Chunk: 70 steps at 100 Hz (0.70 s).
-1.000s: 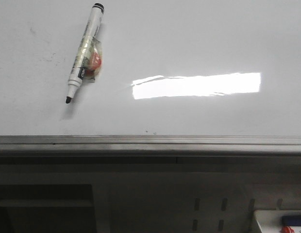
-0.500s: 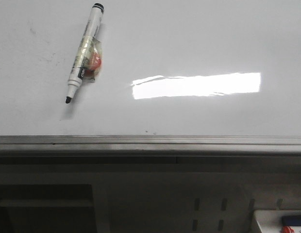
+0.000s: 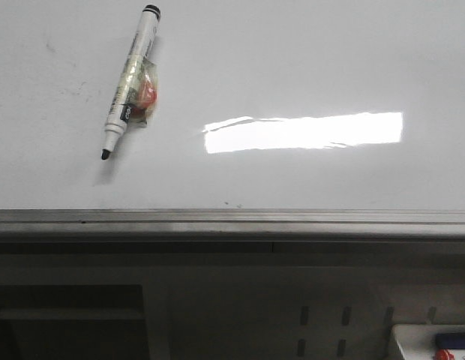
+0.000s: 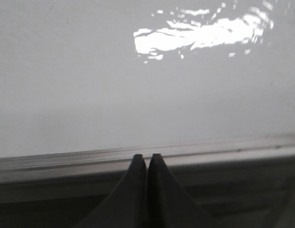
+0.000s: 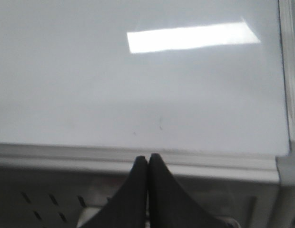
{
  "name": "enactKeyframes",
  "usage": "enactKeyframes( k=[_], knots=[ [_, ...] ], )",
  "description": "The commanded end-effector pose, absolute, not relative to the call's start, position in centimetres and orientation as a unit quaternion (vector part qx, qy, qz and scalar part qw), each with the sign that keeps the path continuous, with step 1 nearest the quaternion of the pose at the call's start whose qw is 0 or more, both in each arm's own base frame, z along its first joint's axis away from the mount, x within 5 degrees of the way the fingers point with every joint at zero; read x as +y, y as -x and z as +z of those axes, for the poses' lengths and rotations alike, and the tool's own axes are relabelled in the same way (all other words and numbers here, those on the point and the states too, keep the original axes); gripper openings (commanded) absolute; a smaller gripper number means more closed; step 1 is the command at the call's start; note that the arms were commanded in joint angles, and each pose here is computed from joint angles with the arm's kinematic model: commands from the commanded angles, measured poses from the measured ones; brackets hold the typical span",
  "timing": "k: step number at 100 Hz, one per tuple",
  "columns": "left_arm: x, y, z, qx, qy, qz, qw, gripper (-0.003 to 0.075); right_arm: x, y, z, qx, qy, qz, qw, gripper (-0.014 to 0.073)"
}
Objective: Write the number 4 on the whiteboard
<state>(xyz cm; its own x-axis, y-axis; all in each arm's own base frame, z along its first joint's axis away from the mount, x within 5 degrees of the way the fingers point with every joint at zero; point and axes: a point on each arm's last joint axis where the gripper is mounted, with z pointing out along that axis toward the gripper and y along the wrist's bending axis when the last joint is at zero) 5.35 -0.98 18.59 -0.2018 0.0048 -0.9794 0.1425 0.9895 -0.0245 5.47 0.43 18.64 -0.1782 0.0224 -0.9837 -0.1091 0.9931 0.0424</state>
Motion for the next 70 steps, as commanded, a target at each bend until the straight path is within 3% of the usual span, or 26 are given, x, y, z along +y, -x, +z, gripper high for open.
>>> enactKeyframes(
  k=[1,11,23,36,45,54,62,70],
  knots=[
    [-1.1,-5.5,19.1,0.716,0.088,-0.195,0.665,-0.002,0.9,-5.5,19.8,0.697,0.006,0.111,0.708,-0.0054],
    [-1.1,-5.5,19.8,0.661,0.219,-0.329,0.638,-0.002,0.9,-5.4,21.0,0.648,-0.055,0.188,0.736,-0.0054],
    [-0.2,-5.5,20.4,0.602,0.298,-0.37,0.641,-0.002,0.8,-5.4,21.4,0.627,-0.072,0.207,0.748,-0.0054],
    [-0.2,-5.5,20.4,0.589,0.324,-0.396,0.626,-0.002,0.6,-5.3,21.6,0.612,-0.108,0.24,0.746,-0.0054],
    [-0.3,-5.5,20.6,0.591,0.317,-0.395,0.628,-0.002,0.4,-5.3,22.1,0.596,-0.159,0.288,0.733,-0.0053],
    [-1.0,-5.2,21.9,0.628,0.233,-0.358,0.65,-0.0019,0.2,-5.0,23.3,0.573,-0.194,0.327,0.726,-0.0019],
    [-1.6,-5.0,23.9,0.671,0.136,-0.298,0.665,-0.0006,0.3,-4.6,25.4,0.565,-0.177,0.327,0.736,0.0056],
    [-2.0,-5.3,25.7,0.708,0.073,-0.253,0.655,0.0074,0.6,-4.3,27.1,0.589,-0.134,0.297,0.74,0.016]
  ],
)
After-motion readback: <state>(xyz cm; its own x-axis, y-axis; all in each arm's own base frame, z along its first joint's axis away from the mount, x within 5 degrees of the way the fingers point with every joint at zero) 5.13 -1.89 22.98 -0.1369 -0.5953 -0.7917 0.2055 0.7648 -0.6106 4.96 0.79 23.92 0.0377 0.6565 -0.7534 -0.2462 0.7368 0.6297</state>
